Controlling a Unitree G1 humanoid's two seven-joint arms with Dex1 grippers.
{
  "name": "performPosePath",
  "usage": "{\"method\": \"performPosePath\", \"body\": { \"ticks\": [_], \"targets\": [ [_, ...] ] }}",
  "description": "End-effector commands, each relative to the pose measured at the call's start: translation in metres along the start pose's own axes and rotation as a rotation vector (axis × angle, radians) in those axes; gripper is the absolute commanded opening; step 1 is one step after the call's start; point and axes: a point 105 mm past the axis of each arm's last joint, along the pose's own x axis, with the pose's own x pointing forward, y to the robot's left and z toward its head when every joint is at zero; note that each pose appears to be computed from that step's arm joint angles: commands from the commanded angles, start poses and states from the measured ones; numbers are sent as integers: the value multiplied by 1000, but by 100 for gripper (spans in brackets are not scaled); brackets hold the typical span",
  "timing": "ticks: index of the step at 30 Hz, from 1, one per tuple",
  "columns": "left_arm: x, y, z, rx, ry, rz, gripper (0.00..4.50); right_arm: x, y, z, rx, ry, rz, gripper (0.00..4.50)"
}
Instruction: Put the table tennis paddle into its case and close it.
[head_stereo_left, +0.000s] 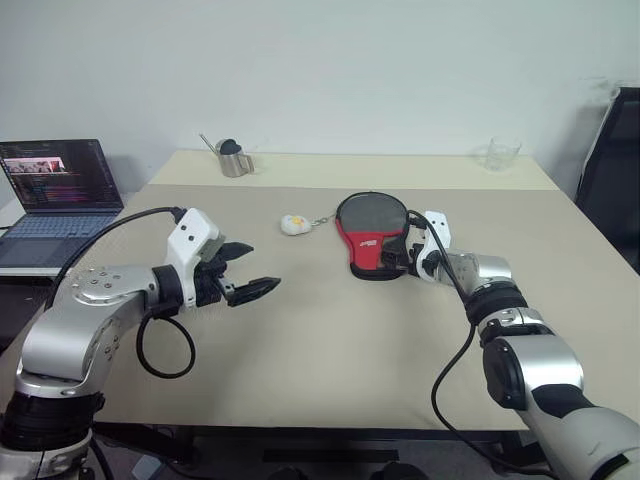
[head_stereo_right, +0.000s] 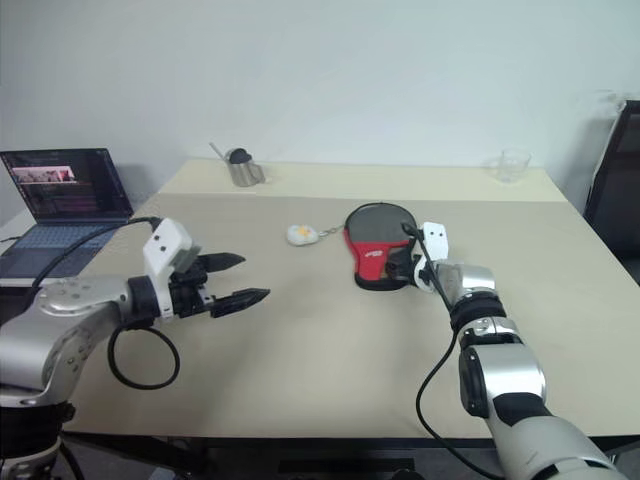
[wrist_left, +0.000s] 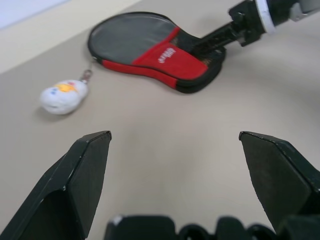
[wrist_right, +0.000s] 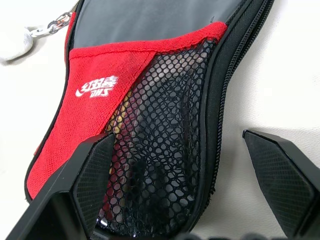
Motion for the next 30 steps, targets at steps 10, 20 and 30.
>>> {"method": "performPosePath", "body": {
  "ticks": [10, 20, 30],
  "targets": [
    [4, 4, 10, 58, -31, 18, 450, -5, -6, 13, -8, -38, -21, 413],
    [6, 5, 9, 62, -26, 21, 450, -4, -2, 13, 0, -39, -8, 86],
    [7, 6, 7, 61, -25, 27, 450, -15, 12, 6, -72, 38, 91, 3]
  ]
}}
